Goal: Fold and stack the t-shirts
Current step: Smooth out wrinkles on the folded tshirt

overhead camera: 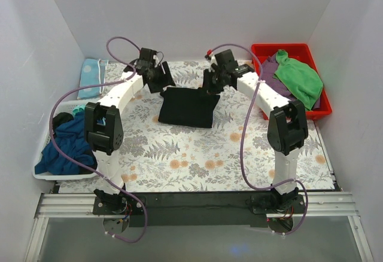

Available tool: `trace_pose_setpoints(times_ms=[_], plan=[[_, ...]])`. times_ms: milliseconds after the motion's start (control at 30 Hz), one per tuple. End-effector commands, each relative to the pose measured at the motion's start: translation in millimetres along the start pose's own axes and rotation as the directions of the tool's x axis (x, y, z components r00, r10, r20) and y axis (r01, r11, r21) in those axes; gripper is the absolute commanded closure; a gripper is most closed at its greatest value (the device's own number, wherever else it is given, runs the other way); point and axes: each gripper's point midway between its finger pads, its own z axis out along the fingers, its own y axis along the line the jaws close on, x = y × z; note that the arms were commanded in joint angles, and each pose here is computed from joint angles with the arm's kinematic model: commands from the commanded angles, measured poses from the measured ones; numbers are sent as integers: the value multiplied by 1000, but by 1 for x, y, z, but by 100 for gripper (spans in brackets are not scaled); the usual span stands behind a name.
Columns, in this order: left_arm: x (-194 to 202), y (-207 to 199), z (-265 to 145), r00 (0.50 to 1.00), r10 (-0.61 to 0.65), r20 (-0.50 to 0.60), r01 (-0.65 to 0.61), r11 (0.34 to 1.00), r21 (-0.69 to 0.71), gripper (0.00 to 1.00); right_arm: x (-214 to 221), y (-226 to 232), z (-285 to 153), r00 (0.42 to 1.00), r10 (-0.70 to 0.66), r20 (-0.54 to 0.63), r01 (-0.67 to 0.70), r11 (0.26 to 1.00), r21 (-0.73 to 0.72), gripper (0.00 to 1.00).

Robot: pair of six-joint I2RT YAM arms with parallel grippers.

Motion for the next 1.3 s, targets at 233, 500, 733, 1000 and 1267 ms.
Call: trace_pose_setpoints(times_ms=[233,500,733,1000,1267], plan=[[85,-2,22,982,1,-187,30,986,162,46,108,-20,51,983,86,-160,-89,996,-13,82],[130,45,36,960,-43,-278,46,999,4,46,162,-51,54,959,126,-252,-106,990,92,82],[151,96,33,959,-54,-279,-4,979,-204,46,183,-91,47,947,164,-276,-89,960,266,84],[136,101,32,969,-27,-247,-38,966,-255,46,191,-108,20,940,184,-288,-72,930,360,87],[128,99,35,969,-32,-246,-37,962,-269,46,188,-106,-5,953,172,-250,-67,922,381,88]])
